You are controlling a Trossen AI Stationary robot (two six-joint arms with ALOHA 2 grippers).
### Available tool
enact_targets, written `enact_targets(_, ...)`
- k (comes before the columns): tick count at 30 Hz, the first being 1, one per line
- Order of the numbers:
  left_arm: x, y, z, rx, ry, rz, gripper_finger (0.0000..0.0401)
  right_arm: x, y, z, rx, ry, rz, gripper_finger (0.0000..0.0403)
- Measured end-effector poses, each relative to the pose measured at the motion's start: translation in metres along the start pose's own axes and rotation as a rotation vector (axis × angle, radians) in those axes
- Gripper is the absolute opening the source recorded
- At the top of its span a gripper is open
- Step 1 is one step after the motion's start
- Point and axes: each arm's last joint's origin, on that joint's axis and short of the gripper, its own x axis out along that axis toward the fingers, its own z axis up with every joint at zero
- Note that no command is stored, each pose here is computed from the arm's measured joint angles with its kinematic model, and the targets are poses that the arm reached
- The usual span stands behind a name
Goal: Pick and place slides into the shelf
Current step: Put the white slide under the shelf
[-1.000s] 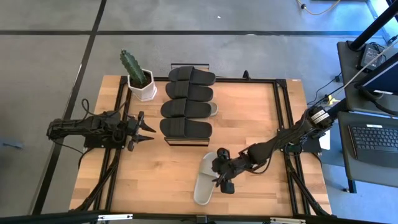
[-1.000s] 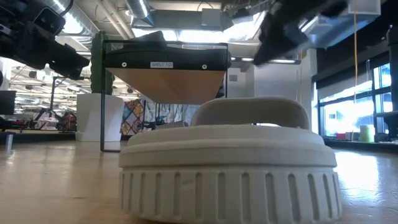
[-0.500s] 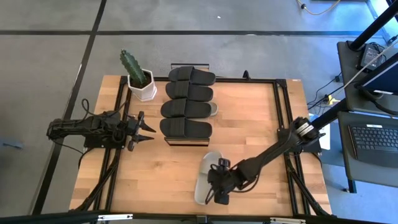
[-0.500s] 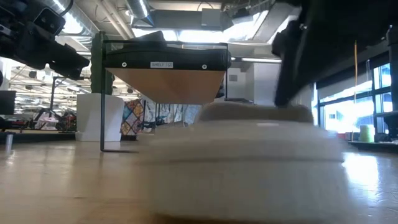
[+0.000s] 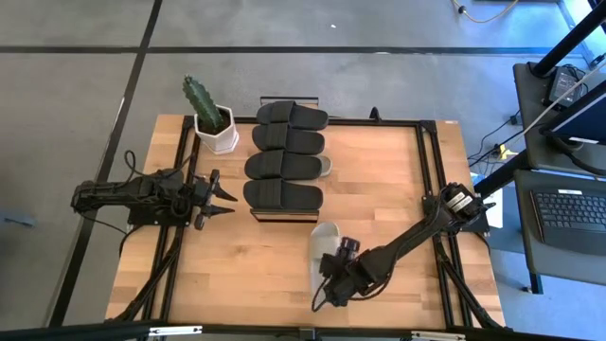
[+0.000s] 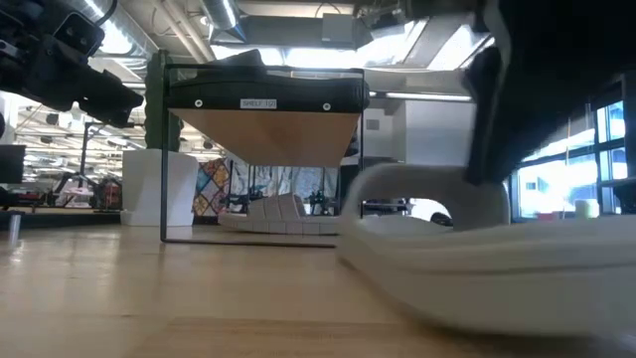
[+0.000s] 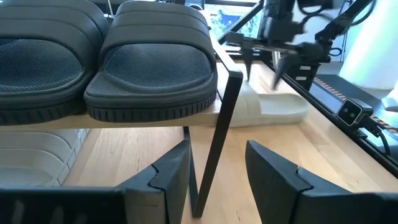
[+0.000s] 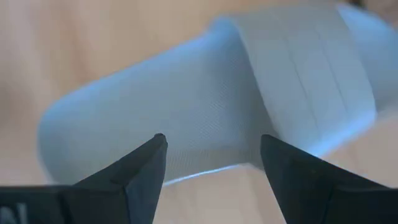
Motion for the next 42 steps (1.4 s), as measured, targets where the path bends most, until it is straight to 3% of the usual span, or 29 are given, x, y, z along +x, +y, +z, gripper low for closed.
enact_targets(5, 0.0, 0.0, 0.0, 0.0, 0.0, 0.0, 0.0147, 0.0, -0.013, -0.01, 0.056, 0.078, -0.142, 0.0259)
enact_targets(14, 0.0, 0.0, 0.0, 0.0, 0.0, 0.0, 0.0147, -0.007, -0.037, -0.019, -0.023, 0.065, -0.452, 0.0259)
enact_targets(20, 0.0, 0.0, 0.0, 0.0, 0.001, 0.006, 0.0147, -0.007, -0.05, -0.016, -0.048, 0.066, -0.551, 0.0259)
enact_targets(23, 0.0, 0.0, 0.0, 0.0, 0.002, 0.008, 0.0147, -0.01, -0.052, -0.018, -0.037, 0.104, -0.564, 0.0259)
enact_targets(29, 0.0, 0.0, 0.0, 0.024, 0.001, 0.008, 0.0147, -0.039, -0.038, -0.029, 0.101, 0.076, -0.605, 0.0259)
enact_targets(32, 0.0, 0.0, 0.0, 0.026, 0.001, 0.008, 0.0147, -0.052, -0.023, -0.036, 0.192, 0.086, -0.539, 0.0259)
enact_targets(35, 0.0, 0.0, 0.0, 0.027, 0.001, 0.008, 0.0147, -0.064, -0.006, -0.043, 0.186, 0.108, -0.442, 0.0259)
enact_targets(37, 0.0, 0.0, 0.0, 0.027, 0.001, 0.009, 0.0147, -0.07, 0.004, -0.051, 0.121, 0.105, -0.4, 0.0259)
enact_targets(42, 0.0, 0.001, 0.0, 0.027, 0.002, 0.029, 0.0147, -0.081, 0.025, -0.082, -0.21, 0.132, -0.328, 0.0259)
